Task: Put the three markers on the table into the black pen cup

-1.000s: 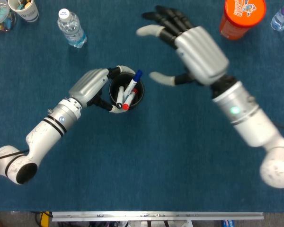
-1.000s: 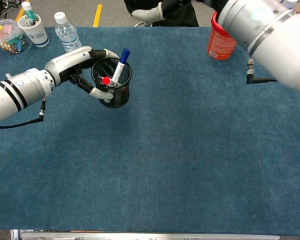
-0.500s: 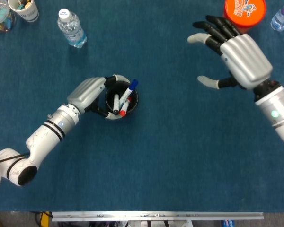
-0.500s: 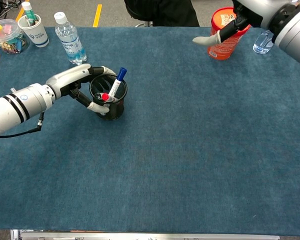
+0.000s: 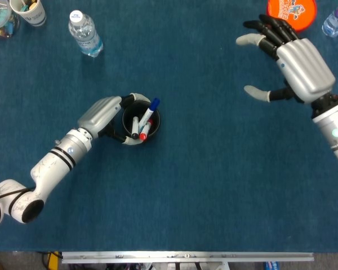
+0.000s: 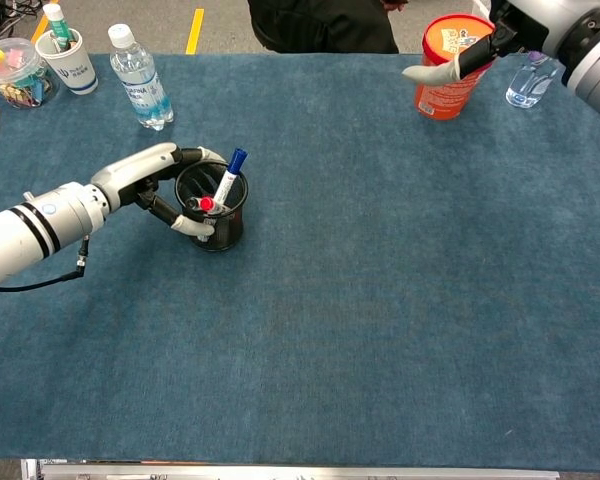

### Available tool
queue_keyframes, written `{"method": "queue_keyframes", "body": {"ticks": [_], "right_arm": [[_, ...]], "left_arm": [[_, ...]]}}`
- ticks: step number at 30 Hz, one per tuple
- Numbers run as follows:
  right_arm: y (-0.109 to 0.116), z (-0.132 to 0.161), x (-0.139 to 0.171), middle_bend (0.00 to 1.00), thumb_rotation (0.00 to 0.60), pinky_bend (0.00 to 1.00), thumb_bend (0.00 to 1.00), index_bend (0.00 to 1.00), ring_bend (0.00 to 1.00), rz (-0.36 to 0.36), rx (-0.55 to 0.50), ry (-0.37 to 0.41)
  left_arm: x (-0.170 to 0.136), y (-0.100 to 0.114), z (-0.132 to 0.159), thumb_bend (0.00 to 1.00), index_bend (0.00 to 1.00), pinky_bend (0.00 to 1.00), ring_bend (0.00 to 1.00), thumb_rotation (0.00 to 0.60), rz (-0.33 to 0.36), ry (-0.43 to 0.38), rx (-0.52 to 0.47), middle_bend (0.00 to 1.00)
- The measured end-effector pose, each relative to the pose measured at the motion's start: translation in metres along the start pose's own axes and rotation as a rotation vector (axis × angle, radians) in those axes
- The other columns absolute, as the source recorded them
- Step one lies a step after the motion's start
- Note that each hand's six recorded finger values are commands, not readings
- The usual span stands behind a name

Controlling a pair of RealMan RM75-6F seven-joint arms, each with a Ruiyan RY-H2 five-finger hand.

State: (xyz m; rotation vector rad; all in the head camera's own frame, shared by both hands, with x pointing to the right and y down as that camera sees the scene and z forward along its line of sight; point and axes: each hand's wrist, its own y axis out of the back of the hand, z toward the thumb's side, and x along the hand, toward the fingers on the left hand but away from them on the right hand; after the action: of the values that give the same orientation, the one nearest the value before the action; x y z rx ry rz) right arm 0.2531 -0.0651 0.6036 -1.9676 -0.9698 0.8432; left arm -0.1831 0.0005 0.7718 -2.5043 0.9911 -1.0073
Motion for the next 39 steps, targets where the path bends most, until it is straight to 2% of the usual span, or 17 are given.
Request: {"method": "queue_keyframes", "body": {"ticks": [2,6,9,17,26,32,39], "right_arm": [[0.001,0.0,0.0,0.14,0.576,0.08,0.16,0.27,0.05,-0.006,-0.009,-0.003],[0.004,-0.003,0.0,0.14,0.576,0.09,0.16,0.27,0.05,-0.018,-0.017,-0.012],[0.004,-0.004,0.001,0.14,0.575,0.09,0.16,0.27,0.05,-0.016,-0.011,-0.014],[0.008,-0.009,0.005,0.14,0.577,0.08,0.16,0.27,0.05,-0.021,0.0,-0.026],[0.015,-0.029,0.023,0.16,0.58,0.08,0.18,0.27,0.05,-0.004,0.043,-0.077],[0.011,-0.046,0.043,0.17,0.6,0.09,0.26,0.27,0.05,0.033,0.13,-0.129],[0.002,-0.072,0.08,0.18,0.6,0.1,0.29,0.27,0.06,0.044,0.225,-0.222]], "left_arm": [[0.0,0.0,-0.001,0.15,0.21,0.29,0.32,0.6,-0.002,0.0,0.001,0.34],[-0.001,-0.001,0.0,0.15,0.09,0.26,0.2,0.6,-0.015,-0.007,0.006,0.21],[-0.003,-0.002,0.001,0.15,0.04,0.24,0.15,0.6,-0.022,-0.02,0.021,0.15],[-0.007,0.0,0.007,0.15,0.0,0.21,0.09,0.6,-0.025,-0.05,0.06,0.09],[-0.029,0.028,0.018,0.15,0.0,0.19,0.08,0.6,0.015,-0.084,0.123,0.09],[-0.049,0.058,0.016,0.15,0.01,0.19,0.09,0.6,0.096,-0.071,0.185,0.1],[-0.077,0.093,0.001,0.15,0.01,0.19,0.11,0.6,0.278,0.001,0.307,0.12]]}}
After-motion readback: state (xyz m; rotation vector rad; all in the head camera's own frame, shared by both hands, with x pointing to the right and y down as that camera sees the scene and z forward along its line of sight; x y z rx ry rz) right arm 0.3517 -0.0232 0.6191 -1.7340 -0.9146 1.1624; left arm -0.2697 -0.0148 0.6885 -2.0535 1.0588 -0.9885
